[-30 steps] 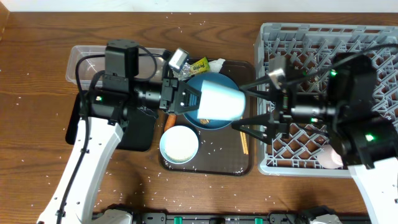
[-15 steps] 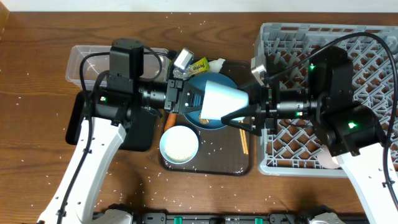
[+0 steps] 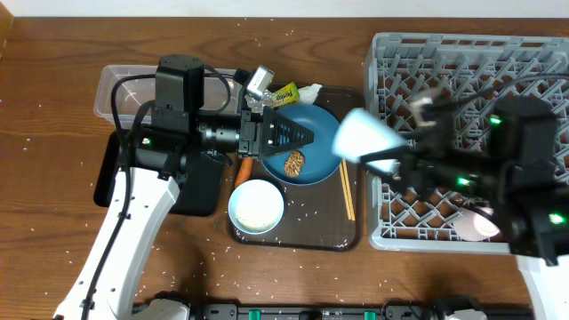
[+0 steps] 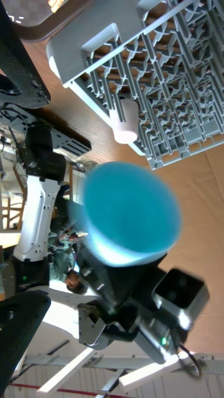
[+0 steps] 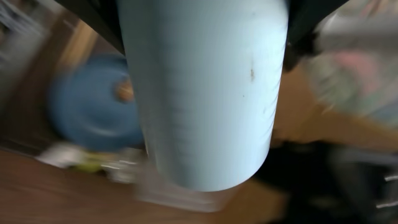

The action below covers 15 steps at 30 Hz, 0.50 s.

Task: Sort waste into correct bins and load items into the dishwasher rack
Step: 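Place the light-blue cup in the rack's front right with the right gripper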

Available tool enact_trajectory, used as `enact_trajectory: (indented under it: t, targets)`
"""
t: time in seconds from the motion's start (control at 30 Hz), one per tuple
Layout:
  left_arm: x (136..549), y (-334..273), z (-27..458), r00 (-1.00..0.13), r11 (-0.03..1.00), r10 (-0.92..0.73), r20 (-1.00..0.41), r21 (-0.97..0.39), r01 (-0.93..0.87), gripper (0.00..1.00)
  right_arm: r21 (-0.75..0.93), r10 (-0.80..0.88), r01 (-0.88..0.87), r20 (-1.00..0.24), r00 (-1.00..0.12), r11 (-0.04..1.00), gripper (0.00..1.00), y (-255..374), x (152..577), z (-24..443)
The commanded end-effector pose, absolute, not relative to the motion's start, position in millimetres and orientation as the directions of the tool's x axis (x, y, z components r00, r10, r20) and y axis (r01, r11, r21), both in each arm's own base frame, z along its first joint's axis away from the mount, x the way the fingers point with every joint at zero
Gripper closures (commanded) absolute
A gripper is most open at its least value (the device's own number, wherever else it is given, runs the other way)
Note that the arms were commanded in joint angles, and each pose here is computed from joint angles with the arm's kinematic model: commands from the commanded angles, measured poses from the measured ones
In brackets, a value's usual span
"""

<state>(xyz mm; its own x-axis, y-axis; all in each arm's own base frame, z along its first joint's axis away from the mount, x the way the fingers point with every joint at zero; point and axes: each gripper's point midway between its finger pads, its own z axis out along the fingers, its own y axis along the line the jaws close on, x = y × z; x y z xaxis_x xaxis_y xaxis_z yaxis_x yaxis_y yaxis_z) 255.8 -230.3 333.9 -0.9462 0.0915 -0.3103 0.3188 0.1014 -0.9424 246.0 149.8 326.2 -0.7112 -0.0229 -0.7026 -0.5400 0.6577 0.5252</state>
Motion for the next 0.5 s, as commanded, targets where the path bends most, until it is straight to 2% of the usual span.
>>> enact_trajectory:
  t: [0.0,0.1,0.2,0.3,0.47]
  targets:
    - [256.7,-228.2,338.5,-0.938,0.097,0.086,-0.335,-0.934,0.343,0.05,0.440,0.094,-0.309,-0.687,-0.720,0.843,0.55,90.3,259.4,313.3]
    - [256.8,-228.2,338.5,-0.938,0.097,0.086,-0.336,-0.934,0.343,0.04,0.365,0.203,-0.063,-0.644,-0.737,0.929,0.56,33.7,255.4,295.1]
    - [256.9,-228.2,338.5,-0.938,0.098,0.085,-0.336,-0.934,0.343,0.03,0.263,0.319,0.197,-0.593,-0.740,0.945,0.58,-23.1,242.3,275.8]
    - [256.9,-228.2,338.5,-0.938,0.098,0.086,-0.336,-0.934,0.344,0.01,0.139,0.445,0.442,-0.526,-0.725,0.886,0.58,-76.5,222.4,255.9]
    - [256.7,-228.2,338.5,-0.938,0.097,0.086,-0.335,-0.934,0.343,0.01,0.051,0.620,0.669,-0.432,-0.655,0.742,0.56,-124.7,202.7,232.6]
